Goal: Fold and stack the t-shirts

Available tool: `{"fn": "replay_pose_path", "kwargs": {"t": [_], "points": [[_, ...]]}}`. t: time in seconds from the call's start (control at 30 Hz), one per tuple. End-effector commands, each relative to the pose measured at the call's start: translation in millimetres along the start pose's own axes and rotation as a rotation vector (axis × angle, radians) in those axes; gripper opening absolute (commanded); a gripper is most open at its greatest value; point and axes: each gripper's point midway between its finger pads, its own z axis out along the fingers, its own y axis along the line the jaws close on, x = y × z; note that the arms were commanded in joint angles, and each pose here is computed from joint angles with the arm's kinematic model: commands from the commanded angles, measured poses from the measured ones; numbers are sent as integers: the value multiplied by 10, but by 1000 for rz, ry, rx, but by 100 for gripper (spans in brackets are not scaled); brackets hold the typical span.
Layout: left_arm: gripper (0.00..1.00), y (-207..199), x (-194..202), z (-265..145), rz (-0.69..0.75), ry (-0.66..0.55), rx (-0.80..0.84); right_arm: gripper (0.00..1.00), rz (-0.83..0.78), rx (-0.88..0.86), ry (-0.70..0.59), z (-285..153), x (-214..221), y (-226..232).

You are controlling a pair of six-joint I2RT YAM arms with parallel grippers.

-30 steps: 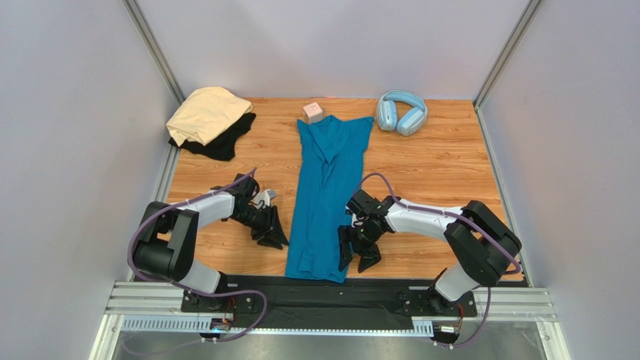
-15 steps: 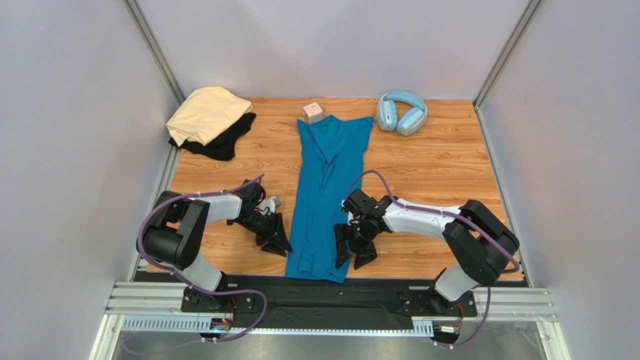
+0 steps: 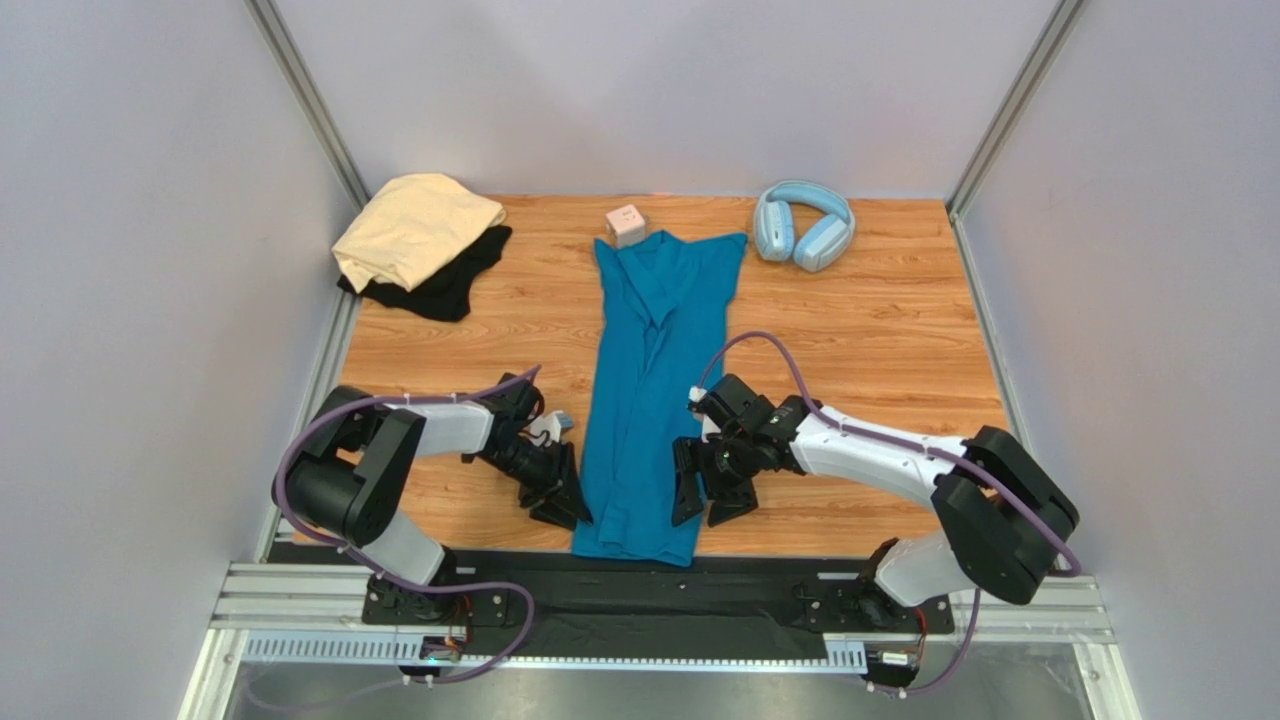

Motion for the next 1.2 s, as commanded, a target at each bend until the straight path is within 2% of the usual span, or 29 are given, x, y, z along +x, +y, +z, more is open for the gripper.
{"fn": "replay_pose_path", "kwargs": {"t": [0.0,0.4,0.6,0.77,0.9,0.97,1.0,1.07,1.1,1.17], "points": [[40,298,-49,54,-8,-66,-130,66,3,3,21,167,-3,-51],[40,310,-60,61,-10,-78,-134,66,17,13,87,362,66,-124],[39,331,-56,74,-16,-72,-140,56,19,39,124,422,173,-142],[29,341,-53,83,-20,-75,-137,54,22,47,160,478,274,-134],[17,331,-55,84,-19,-74,-133,39,13,49,164,503,281,-92],[14,326,-62,83,-16,-76,-132,31,13,50,163,502,273,-86],[12,321,-64,80,-12,-77,-131,21,9,48,158,498,257,-68],[8,298,-70,75,-2,-82,-122,10,5,51,157,478,250,-59],[5,288,-75,71,0,-84,-117,0,-5,48,149,460,221,-35],[3,250,-89,66,13,-90,-101,0,-11,53,149,431,216,-27]]}}
